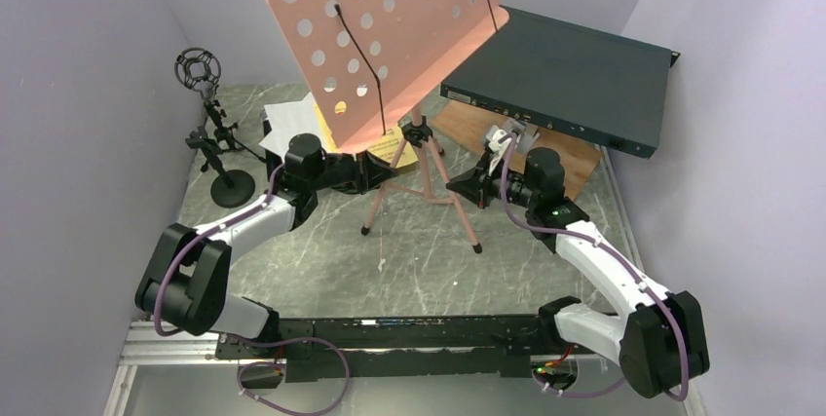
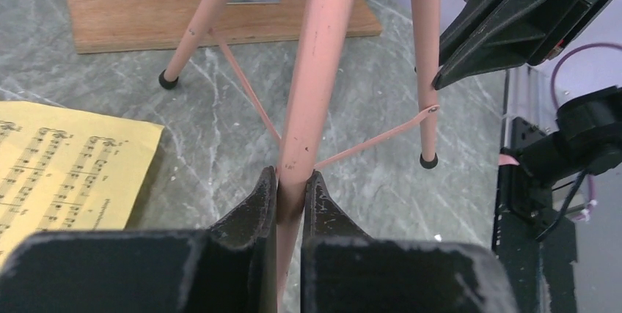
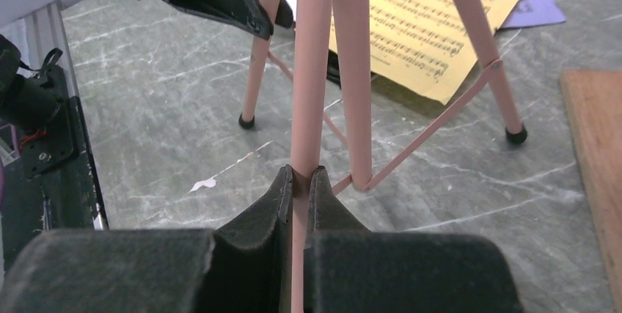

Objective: Pack up the instrument practice props
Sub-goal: Close the music stand at the center of the board.

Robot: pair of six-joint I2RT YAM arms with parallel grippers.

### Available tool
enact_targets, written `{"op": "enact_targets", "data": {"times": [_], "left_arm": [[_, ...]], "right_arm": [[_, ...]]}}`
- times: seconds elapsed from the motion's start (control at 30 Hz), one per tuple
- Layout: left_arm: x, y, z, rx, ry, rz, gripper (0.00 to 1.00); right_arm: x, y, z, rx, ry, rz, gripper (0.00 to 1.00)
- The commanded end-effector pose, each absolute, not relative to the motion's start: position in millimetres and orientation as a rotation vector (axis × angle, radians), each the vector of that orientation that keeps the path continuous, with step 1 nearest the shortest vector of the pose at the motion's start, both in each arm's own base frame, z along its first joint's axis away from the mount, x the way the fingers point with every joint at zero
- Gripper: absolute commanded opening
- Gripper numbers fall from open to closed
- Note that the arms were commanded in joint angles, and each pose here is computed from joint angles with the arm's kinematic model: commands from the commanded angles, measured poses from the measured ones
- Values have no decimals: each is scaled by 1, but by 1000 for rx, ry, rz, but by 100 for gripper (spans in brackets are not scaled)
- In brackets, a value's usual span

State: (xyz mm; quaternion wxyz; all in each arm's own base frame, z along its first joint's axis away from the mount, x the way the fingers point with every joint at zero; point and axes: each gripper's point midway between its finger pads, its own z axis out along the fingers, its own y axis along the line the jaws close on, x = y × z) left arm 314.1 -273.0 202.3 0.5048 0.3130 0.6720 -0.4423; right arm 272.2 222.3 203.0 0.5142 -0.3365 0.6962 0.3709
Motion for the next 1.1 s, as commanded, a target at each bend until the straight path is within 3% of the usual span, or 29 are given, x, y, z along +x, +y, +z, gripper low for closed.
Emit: {"op": "enact_targets", "data": {"times": [0.0,0.5,0.8,1.07], "left_arm": [[295,-302,246,722,1511,-1272,0],[284,-333,246,779,1477,-1254,0],[272,-354,242,779,1428,-1353,0],[270,-366,234,749,1411,-1415,0]], "right_arm": [[254,232,223,-896,1551,987,0],[262,226,167,-996,1700,916,1],[265,226,160,-1007,1719,915,19],[265,227,159,-1017,1715,917,21]]}}
